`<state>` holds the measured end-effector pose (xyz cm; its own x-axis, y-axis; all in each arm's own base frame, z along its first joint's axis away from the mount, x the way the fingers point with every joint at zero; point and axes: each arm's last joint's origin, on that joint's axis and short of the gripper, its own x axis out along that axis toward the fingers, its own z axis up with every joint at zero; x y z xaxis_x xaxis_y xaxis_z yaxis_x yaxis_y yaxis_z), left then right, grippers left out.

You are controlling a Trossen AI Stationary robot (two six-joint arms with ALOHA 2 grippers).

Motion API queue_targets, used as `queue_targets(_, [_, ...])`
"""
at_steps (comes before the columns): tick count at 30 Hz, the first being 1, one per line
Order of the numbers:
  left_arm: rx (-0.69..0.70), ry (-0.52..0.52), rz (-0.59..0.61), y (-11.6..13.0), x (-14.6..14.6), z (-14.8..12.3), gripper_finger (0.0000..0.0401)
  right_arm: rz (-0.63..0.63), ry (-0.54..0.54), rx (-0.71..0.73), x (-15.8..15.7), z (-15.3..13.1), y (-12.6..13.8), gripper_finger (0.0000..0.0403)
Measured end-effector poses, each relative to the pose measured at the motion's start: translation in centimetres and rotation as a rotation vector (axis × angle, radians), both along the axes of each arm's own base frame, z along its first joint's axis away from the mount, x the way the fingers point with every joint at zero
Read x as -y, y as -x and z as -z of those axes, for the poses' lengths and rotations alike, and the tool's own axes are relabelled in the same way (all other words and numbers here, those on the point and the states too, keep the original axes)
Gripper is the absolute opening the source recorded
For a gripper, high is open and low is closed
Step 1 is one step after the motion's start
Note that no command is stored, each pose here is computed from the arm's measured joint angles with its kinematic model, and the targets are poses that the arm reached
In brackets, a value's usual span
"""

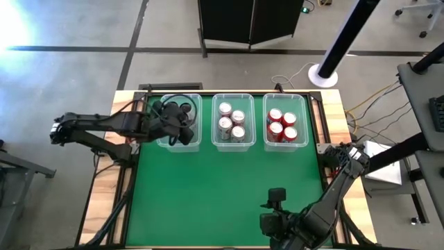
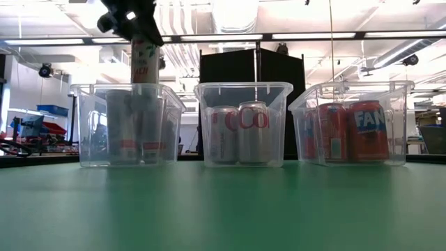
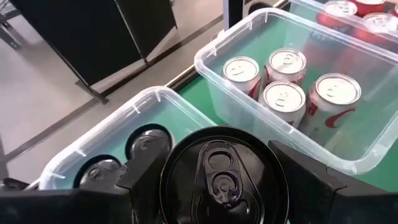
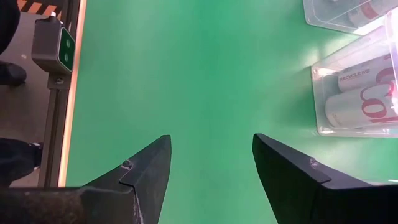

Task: Sort soda cans
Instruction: Put the white soda can into the left transparent bin

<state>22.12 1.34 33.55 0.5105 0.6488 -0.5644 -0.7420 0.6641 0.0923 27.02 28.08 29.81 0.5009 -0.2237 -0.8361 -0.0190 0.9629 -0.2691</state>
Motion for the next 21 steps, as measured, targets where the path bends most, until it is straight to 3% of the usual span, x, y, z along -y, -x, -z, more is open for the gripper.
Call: queue_targets(21, [0.021,0.063,-0.100,-0.8,-2.3,6.0,0.0232,0.002,-0.003,0.000,0.0,0.1,0.0,0.0219])
